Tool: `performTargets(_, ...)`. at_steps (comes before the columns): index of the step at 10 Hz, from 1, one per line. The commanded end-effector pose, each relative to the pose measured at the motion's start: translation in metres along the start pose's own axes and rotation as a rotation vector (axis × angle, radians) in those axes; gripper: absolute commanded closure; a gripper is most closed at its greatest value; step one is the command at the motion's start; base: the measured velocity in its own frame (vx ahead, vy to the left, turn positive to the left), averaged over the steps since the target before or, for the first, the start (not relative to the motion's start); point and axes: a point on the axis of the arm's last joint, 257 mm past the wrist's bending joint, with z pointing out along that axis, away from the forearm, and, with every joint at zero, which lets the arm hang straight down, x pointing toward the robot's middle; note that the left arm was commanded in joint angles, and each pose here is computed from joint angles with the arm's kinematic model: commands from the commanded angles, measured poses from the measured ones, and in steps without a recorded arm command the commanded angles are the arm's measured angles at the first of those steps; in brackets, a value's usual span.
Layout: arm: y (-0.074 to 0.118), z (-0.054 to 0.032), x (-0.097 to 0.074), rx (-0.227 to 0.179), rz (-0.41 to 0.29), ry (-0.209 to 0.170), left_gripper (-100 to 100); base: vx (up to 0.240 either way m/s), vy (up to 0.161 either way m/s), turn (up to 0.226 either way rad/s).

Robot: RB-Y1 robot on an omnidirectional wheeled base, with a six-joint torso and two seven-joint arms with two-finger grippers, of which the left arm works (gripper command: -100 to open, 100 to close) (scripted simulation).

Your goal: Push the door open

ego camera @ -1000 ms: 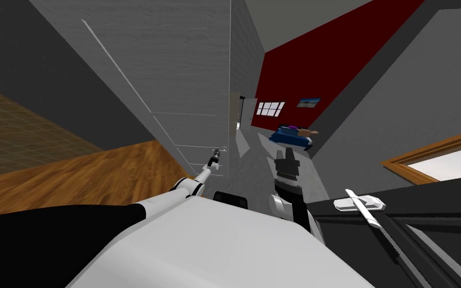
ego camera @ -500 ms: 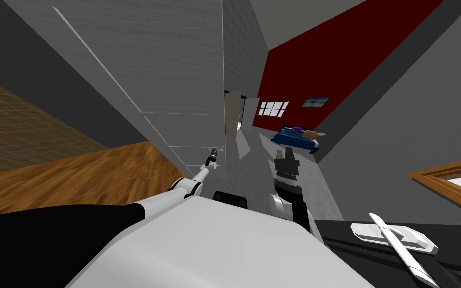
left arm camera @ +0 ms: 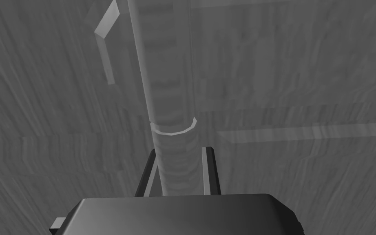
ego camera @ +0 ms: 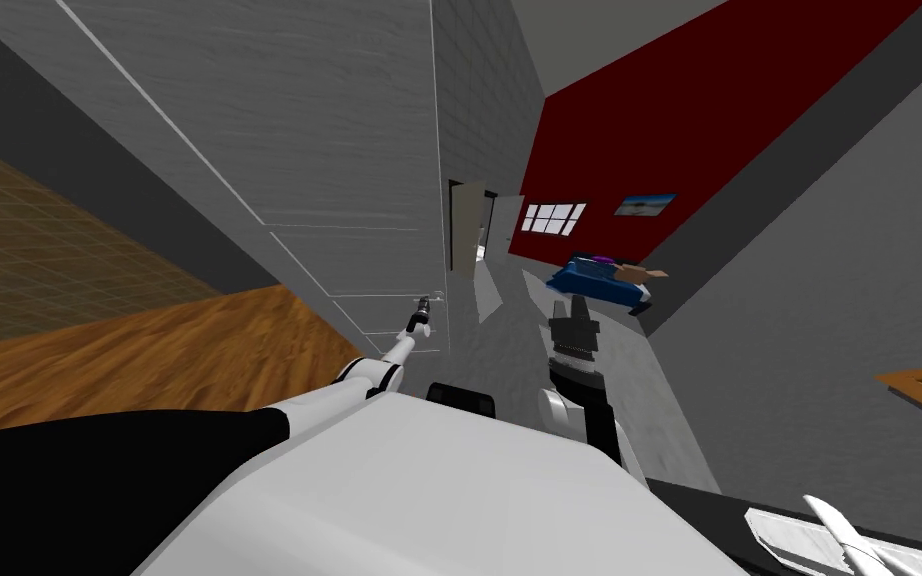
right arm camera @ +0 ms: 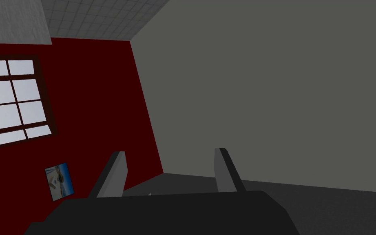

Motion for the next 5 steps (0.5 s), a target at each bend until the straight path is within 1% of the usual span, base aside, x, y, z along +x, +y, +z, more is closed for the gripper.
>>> performTargets(1, -0.004, 0.0027, -0.015, 0.010, 0.000, -0.025, 100, 0.153, -0.115, 0.073)
performTargets(5, -0.004, 0.0034, -0.040, 0.011, -0.002, -0.072, 100, 0.157, -0.097, 0.065)
